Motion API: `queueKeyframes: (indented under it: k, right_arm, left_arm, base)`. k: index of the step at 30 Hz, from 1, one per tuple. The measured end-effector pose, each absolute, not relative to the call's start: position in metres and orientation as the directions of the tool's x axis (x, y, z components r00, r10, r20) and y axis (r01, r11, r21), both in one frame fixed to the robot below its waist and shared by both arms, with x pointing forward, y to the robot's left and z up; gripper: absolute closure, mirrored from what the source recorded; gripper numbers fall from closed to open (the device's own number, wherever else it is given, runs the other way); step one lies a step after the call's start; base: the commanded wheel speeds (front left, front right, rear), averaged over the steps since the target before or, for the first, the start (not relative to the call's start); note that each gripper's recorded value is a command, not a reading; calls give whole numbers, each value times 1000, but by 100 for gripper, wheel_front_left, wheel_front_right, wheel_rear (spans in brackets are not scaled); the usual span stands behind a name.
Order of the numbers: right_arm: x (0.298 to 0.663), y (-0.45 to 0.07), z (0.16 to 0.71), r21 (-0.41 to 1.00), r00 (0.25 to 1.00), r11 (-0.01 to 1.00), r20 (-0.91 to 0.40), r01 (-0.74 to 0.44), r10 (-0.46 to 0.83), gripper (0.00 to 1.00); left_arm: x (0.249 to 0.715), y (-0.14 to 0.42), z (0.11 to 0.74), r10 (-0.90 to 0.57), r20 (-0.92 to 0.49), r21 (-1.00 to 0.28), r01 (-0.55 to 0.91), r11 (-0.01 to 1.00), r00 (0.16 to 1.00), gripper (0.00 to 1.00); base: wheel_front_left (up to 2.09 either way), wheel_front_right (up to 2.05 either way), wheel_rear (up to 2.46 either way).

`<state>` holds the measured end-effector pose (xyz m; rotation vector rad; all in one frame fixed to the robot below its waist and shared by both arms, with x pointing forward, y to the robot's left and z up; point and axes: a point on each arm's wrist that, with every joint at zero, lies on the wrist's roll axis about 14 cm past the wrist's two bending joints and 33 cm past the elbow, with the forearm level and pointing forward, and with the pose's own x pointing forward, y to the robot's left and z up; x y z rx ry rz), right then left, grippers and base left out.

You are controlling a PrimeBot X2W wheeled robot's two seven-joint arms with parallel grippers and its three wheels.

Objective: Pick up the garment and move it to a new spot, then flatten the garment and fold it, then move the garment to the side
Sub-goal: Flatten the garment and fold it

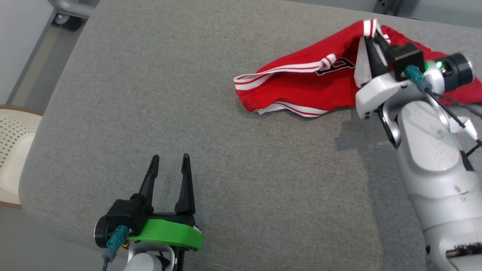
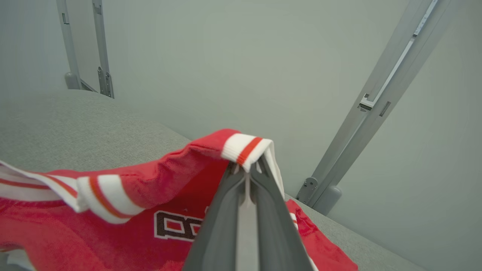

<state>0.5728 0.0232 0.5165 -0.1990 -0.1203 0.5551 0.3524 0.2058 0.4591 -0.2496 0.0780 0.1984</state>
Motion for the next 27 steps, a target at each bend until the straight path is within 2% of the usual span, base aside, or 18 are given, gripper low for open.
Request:
queueKeyframes:
  k: [7,8,9,10,14,18,27]
  right_arm:
    - [614,69,549,-306,798,769,47,-561,600,100]
    - [617,78,550,-310,789,758,39,-574,613,97]
    - [618,86,550,-302,781,750,32,-588,624,57]
    - [619,94,548,-290,773,744,22,-602,634,0]
    - [615,123,536,-266,731,702,-13,-660,682,0]
    - [614,127,520,-243,720,691,-52,-681,692,0]
    - [617,67,503,-266,769,730,-75,-629,635,0]
  left_arm:
    - [343,216,459,231,-115,-243,-252,936,966,0]
    - [341,217,459,240,-119,-248,-262,932,964,0]
    - [339,219,458,247,-123,-250,-271,930,961,0]
    - [338,220,458,253,-125,-247,-277,928,959,0]
    - [332,226,457,283,-135,-238,-308,921,950,0]
    - [333,230,456,296,-141,-230,-322,918,945,0]
    - [349,221,455,249,-125,-224,-271,936,961,0]
  base:
    - [0,0,0]
    - [0,0,0]
    - [0,0,0]
    - [0,0,0]
    - [0,0,0]
    - [0,0,0]
    - [0,0,0]
